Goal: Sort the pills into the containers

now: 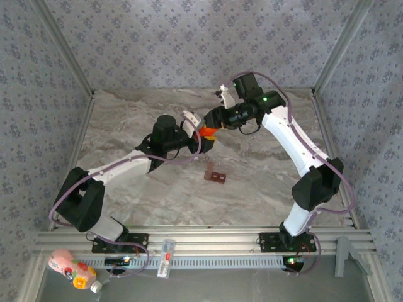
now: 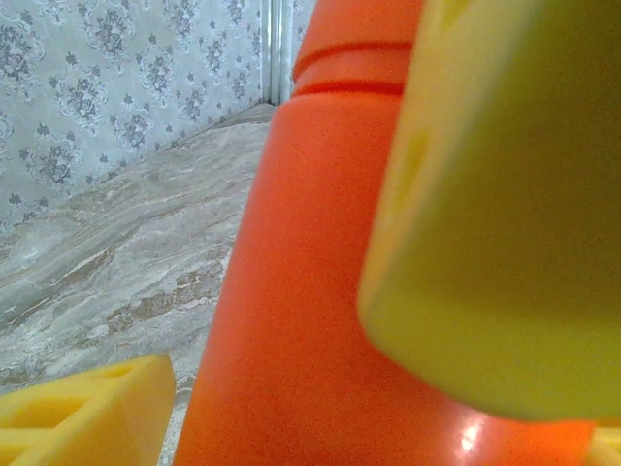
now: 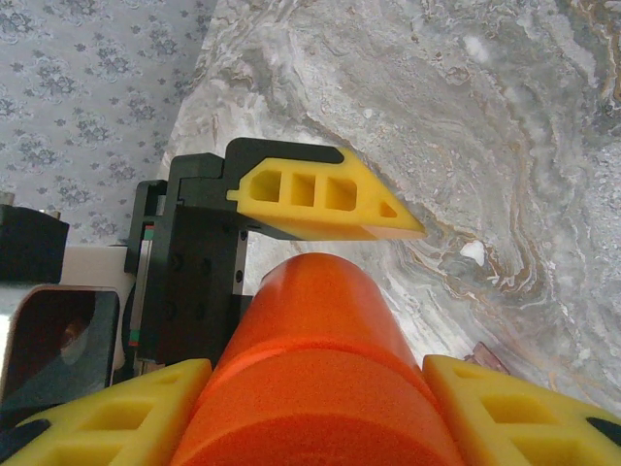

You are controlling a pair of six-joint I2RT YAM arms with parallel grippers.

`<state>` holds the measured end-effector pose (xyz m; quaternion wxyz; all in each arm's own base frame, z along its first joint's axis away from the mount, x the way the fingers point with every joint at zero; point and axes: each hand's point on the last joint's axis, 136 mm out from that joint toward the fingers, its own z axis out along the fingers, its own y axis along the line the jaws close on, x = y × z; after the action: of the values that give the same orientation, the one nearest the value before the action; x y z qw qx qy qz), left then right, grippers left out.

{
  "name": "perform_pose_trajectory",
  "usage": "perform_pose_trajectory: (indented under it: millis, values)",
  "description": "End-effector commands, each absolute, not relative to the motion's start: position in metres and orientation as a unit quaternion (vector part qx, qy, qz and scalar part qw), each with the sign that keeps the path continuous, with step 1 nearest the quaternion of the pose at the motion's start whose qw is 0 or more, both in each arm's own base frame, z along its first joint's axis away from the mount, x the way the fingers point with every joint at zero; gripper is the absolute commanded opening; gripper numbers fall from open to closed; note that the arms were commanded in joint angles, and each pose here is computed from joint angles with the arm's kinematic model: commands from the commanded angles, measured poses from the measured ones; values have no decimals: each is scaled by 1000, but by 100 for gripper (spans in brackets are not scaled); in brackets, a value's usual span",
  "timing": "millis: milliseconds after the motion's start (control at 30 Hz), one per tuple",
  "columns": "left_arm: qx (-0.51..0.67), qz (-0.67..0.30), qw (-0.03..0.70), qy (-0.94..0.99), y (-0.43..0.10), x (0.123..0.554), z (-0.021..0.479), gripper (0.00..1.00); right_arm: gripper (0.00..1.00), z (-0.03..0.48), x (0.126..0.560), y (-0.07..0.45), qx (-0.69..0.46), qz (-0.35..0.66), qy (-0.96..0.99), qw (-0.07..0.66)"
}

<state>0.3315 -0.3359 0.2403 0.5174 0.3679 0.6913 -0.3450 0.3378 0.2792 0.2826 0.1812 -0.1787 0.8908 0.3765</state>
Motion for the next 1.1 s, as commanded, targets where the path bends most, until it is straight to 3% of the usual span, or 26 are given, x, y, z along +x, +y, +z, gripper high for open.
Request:
perform_pose_trajectory:
  millis: [0, 500, 533, 600, 667, 767, 933, 1067]
  values:
    - [368, -360, 527, 676, -344, 333, 254, 75, 24, 292, 332, 281, -183, 387, 885, 184]
    - [351, -365, 531, 680, -343, 336, 267, 18, 30, 285, 331, 277, -175, 378, 891, 182]
    - [350, -365, 532, 679, -342, 336, 269, 13, 31, 286, 332, 274, -172, 378, 891, 185]
    - [347, -365, 533, 680, -341, 336, 271, 2, 44, 288, 334, 271, -166, 378, 891, 190]
    - [346, -361, 534, 682, -339, 336, 272, 0, 57, 290, 336, 264, -158, 373, 893, 197]
    - [336, -348, 541, 688, -332, 338, 271, 0, 68, 297, 340, 250, -138, 379, 890, 212]
    - [315, -331, 550, 699, -319, 341, 274, 0, 78, 313, 338, 221, -104, 394, 880, 244]
    - [334, -334, 527, 706, -321, 334, 273, 0, 81, 324, 344, 203, -47, 405, 867, 285]
